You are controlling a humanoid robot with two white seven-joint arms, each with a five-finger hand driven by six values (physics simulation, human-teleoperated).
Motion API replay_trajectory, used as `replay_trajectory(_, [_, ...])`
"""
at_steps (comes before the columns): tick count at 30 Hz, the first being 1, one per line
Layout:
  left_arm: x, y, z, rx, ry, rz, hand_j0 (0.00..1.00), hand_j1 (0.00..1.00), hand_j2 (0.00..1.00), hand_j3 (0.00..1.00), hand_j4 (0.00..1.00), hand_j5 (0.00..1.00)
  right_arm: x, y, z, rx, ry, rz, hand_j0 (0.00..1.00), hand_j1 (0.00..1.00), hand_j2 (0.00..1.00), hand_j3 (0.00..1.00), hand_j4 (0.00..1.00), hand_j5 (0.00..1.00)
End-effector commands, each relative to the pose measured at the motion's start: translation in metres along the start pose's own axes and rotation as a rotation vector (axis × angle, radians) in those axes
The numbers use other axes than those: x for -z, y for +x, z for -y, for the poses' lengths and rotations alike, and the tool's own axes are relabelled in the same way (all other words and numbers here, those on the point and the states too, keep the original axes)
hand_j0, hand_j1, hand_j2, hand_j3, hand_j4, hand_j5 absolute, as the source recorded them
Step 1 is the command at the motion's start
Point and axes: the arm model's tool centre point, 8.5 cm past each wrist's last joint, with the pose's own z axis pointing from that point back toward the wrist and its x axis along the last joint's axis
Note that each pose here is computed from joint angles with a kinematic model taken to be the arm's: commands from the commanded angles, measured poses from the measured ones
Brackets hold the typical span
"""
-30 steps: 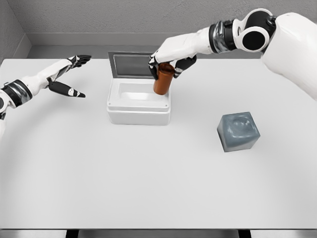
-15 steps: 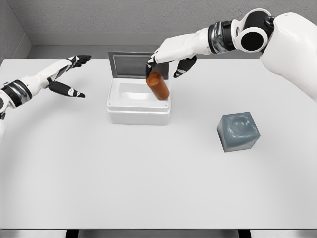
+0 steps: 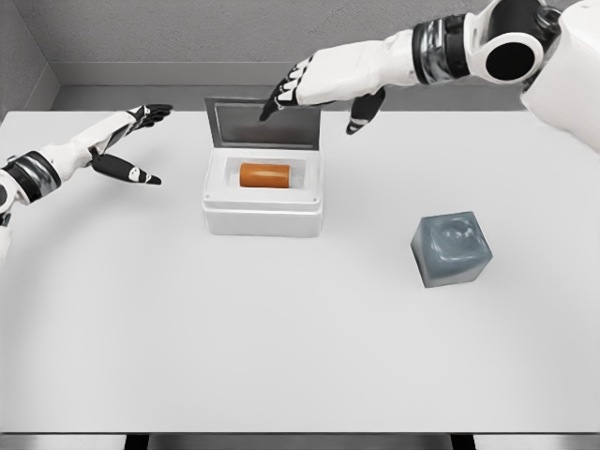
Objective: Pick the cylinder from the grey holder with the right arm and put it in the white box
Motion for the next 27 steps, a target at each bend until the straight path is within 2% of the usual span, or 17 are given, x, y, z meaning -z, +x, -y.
replay_trajectory(1, [0.0,0.0,0.0,-0.005,0.001,0.001,1.0,1.0,1.0,1.0,1.0,1.0,-0.034,-0.009,-0.009,0.007,0.003,-0.051,1.0,1.0,1.0,1.0,1.0,1.0])
replay_trajectory(3, [0.0,0.002,-0.003,-0.011,0.012,0.01,1.0,1.0,1.0,1.0,1.0,1.0,-0.076,-0.024,-0.021,0.051,-0.003,-0.121,1.0,1.0,1.0,1.0,1.0,1.0])
replay_trajectory(6, [0.004,0.012,-0.016,-0.003,0.033,0.028,1.0,1.0,1.0,1.0,1.0,1.0,-0.132,-0.039,-0.055,0.12,0.021,-0.228,1.0,1.0,1.0,1.0,1.0,1.0])
replay_trajectory(9, [0.007,0.015,-0.031,-0.023,0.069,0.026,1.0,1.0,1.0,1.0,1.0,1.0,-0.159,-0.038,-0.082,0.155,0.011,-0.273,1.0,1.0,1.0,1.0,1.0,1.0])
replay_trajectory(13, [0.018,0.022,-0.036,-0.037,0.077,0.033,1.0,1.0,1.0,1.0,1.0,1.0,-0.154,-0.034,-0.094,0.172,0.005,-0.259,1.0,1.0,1.0,1.0,1.0,1.0])
replay_trajectory(15, [0.027,0.022,-0.027,-0.052,0.06,0.028,1.0,1.0,1.0,1.0,1.0,1.0,-0.152,-0.031,-0.101,0.185,0.008,-0.252,1.0,1.0,1.0,1.0,1.0,1.0])
replay_trajectory(16, [0.031,0.026,-0.027,-0.048,0.056,0.032,1.0,1.0,1.0,1.0,1.0,1.0,-0.161,-0.032,-0.108,0.204,-0.004,-0.27,1.0,1.0,1.0,1.0,1.0,1.0])
replay_trajectory(18, [0.038,0.021,-0.015,-0.08,0.042,0.021,1.0,1.0,1.0,1.0,1.0,1.0,-0.163,-0.03,-0.117,0.233,-0.044,-0.269,1.0,1.0,1.0,1.0,1.0,1.0])
replay_trajectory(19, [0.042,0.027,-0.019,-0.066,0.042,0.028,1.0,1.0,1.0,1.0,1.0,1.0,-0.161,-0.027,-0.114,0.225,-0.045,-0.259,1.0,1.0,1.0,1.0,1.0,1.0])
replay_trajectory(22, [0.048,0.03,-0.02,-0.078,0.041,0.022,1.0,1.0,1.0,1.0,1.0,1.0,-0.154,-0.014,-0.106,0.192,-0.047,-0.218,1.0,1.0,1.0,1.0,1.0,1.0])
replay_trajectory(27, [0.051,0.026,-0.014,-0.091,0.029,0.0,1.0,1.0,1.0,1.0,1.0,1.0,-0.151,-0.007,-0.106,0.193,-0.053,-0.192,1.0,1.0,1.0,1.0,1.0,1.0])
